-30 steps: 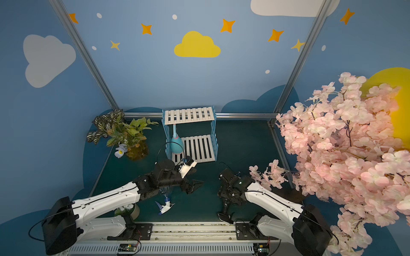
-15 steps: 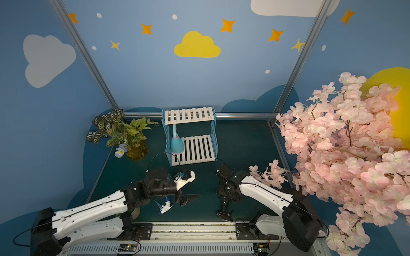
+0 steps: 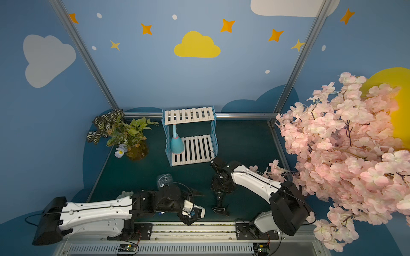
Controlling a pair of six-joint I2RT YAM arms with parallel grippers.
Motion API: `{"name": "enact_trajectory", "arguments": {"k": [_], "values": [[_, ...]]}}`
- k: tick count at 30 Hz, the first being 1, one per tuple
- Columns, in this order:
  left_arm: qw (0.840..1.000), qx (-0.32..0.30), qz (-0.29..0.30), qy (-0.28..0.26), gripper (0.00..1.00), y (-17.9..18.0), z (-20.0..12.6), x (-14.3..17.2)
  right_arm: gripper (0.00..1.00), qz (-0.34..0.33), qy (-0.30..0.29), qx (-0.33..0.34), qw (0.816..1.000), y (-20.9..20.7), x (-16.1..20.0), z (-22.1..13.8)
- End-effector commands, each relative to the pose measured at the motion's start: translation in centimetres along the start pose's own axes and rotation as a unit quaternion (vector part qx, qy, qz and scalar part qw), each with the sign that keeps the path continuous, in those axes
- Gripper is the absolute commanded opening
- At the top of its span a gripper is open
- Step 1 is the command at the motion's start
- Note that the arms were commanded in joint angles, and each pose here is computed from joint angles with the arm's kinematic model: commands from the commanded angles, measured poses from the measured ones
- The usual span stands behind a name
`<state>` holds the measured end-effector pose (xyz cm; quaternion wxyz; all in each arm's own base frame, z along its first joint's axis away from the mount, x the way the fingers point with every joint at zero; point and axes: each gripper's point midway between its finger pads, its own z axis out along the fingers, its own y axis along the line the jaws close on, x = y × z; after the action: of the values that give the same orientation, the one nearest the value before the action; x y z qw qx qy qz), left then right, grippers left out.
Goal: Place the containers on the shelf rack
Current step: 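Pick up a container from the center of the board.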
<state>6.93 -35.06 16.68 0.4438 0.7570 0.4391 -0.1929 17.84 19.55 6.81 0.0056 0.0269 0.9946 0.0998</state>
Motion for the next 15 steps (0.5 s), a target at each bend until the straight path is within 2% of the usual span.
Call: {"name": "enact_trajectory", "arguments": {"k": [1, 8, 12, 15], "values": [[0.992, -0.009, 0.123, 0.014, 0.94, -0.8, 1.4, 0.2, 0.70, -0.022, 0.058, -0.045, 0.997, 1.8, 1.2, -1.4], [0.978, 0.011, 0.209, 0.022, 0.94, -2.2, 3.8, -0.4, 0.69, -0.041, 0.118, -0.103, 0.987, 4.7, 1.2, -2.8], [0.966, -0.042, 0.247, 0.055, 0.92, -0.2, 4.8, 0.4, 0.69, -0.041, 0.133, -0.127, 0.982, 5.9, 1.2, -3.2], [0.963, -0.044, 0.261, 0.059, 0.89, 0.2, 5.3, 0.1, 0.68, -0.041, 0.142, -0.138, 0.979, 6.4, 1.3, -3.3]]}}
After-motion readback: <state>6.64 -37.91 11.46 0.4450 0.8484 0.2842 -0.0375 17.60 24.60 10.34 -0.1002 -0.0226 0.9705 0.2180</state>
